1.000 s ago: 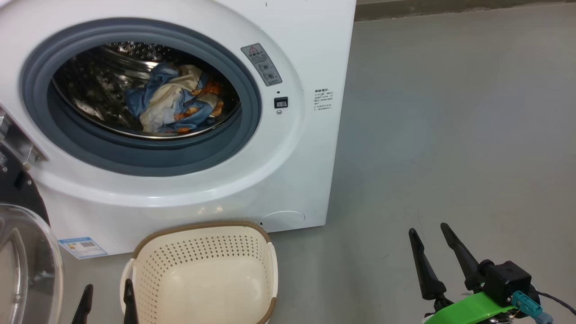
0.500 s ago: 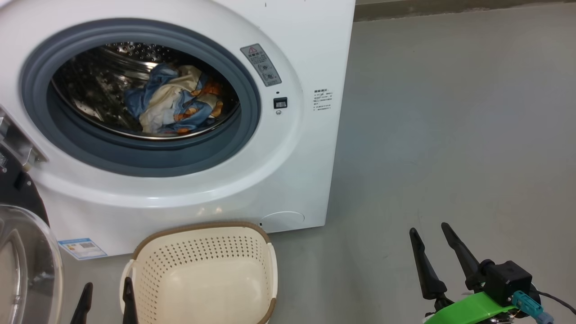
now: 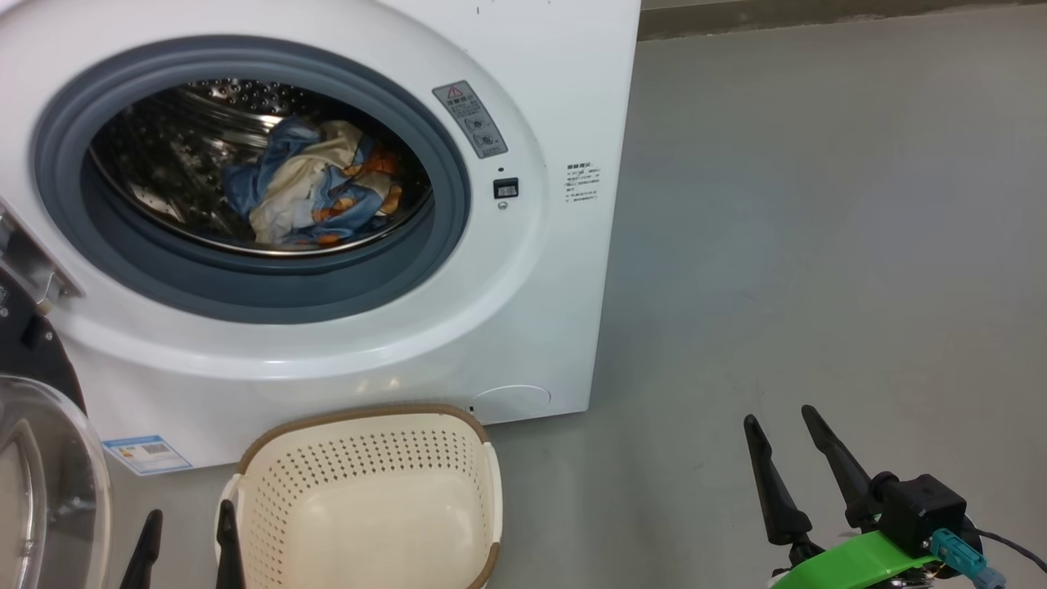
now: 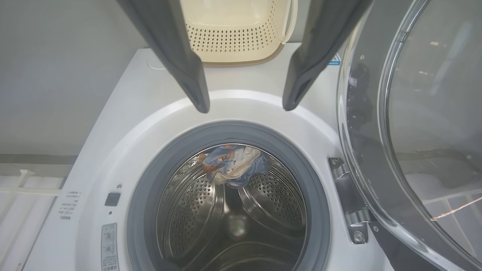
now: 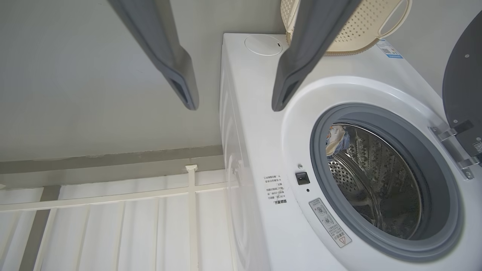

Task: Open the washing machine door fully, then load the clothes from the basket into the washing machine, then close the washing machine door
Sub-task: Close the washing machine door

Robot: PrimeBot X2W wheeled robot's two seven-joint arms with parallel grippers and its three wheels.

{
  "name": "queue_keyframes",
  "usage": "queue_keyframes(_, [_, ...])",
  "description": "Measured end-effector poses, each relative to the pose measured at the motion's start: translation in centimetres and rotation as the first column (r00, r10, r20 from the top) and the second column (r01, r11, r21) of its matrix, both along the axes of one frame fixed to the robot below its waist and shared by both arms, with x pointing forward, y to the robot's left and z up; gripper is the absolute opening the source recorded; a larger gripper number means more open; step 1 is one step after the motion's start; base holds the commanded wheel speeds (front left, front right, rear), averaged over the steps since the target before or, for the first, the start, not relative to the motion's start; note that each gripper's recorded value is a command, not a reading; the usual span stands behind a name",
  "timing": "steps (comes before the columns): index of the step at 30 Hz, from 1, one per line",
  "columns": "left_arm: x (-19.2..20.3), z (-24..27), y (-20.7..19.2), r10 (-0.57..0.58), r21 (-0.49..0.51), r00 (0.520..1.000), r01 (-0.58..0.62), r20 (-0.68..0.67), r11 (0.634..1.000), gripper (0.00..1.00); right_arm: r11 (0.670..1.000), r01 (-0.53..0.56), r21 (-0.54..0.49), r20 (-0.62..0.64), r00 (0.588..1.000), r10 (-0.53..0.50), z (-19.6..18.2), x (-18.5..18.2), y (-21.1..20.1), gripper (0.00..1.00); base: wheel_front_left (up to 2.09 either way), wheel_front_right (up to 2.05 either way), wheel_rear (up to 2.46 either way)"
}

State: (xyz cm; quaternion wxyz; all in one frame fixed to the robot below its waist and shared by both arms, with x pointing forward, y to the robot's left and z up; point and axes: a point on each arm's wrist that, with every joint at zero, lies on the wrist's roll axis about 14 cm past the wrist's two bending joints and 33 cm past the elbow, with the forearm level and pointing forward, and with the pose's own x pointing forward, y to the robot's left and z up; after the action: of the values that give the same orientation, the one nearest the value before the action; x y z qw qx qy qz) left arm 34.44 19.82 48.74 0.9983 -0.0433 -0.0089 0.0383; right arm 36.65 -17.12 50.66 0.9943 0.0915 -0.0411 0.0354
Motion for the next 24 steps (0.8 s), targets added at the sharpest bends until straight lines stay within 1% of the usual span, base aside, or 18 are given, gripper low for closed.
queue_keyframes(18, [0.21,-0.19,0.23,-0.002,-0.003,1.000,0.002,-0.004,1.000,1.00,1.000,-0.003,0.000,-0.004,1.000,0.003,-0.14,0.10,0.09,1.00,-0.01,0.01,0.00])
queue_keyframes(24, [0.39,-0.24,0.06,-0.013,-0.004,1.000,0.013,-0.005,1.000,1.00,1.000,-0.003,0.000,-0.006,1.000,0.003,-0.21,0.13,0.10,1.00,-0.58,0.58,0.00])
